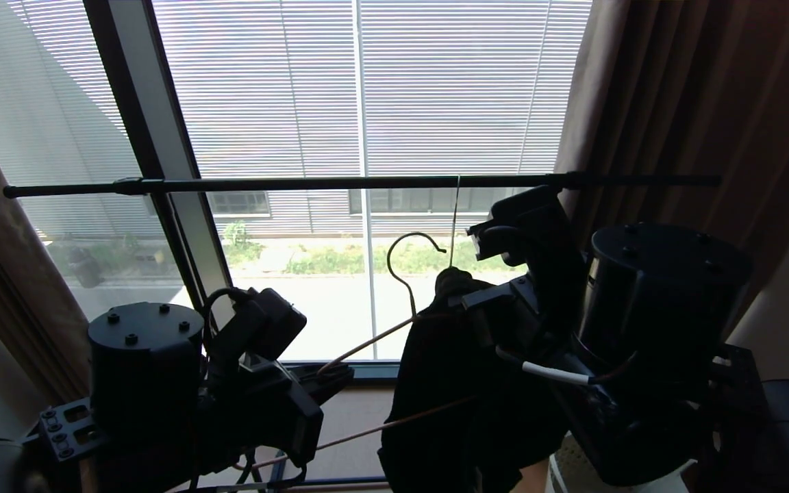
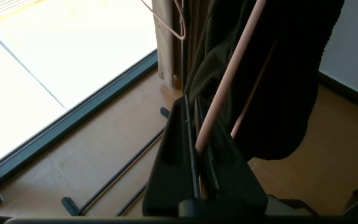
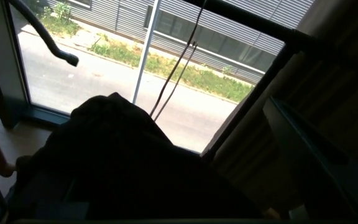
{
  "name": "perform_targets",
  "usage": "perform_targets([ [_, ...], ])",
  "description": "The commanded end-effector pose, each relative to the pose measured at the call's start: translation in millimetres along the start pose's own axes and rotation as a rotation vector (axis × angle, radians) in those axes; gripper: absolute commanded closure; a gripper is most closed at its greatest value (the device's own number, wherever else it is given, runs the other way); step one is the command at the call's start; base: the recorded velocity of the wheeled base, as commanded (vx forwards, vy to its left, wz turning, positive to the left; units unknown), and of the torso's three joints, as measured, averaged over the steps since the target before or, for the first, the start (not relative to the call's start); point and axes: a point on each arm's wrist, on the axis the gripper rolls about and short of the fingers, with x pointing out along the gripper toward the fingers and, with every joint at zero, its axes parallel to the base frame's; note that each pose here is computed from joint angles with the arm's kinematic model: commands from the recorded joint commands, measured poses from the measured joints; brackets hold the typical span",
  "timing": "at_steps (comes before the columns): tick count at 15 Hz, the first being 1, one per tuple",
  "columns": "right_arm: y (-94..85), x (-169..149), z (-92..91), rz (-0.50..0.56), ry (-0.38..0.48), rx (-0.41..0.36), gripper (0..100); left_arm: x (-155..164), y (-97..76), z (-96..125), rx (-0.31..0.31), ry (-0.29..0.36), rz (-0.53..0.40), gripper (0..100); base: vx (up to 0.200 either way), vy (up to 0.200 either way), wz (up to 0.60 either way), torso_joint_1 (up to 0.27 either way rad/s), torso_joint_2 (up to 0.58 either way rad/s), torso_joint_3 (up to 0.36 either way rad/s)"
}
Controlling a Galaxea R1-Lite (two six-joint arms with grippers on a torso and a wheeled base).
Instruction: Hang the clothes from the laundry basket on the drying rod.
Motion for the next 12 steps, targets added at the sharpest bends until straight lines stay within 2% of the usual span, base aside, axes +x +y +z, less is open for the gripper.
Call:
perform_targets([
  [1, -0.6, -2.7, 1.3, 0.006, -0.005, 0.003, 0, 4.3, 2.2, -0.7, -0.003, 0.008, 0.007, 100, 0.000, 0.000, 0.00, 0.000, 0.00, 0.000],
  [5, 2.7, -14.0, -2.6, 0.040, -0.004, -0.019, 0, 8.5, 3.8, 9.6, -0.026, -0.026, 0.024, 100, 0.000, 0.000, 0.00, 0.000, 0.00, 0.000],
  [12, -11.8, -23.8, 2.0, 0.034, -0.018, -0.002, 0, 13.3, 7.9, 10.5, -0.056, -0.023, 0.074, 100, 0.000, 0.000, 0.00, 0.000, 0.00, 0.000],
])
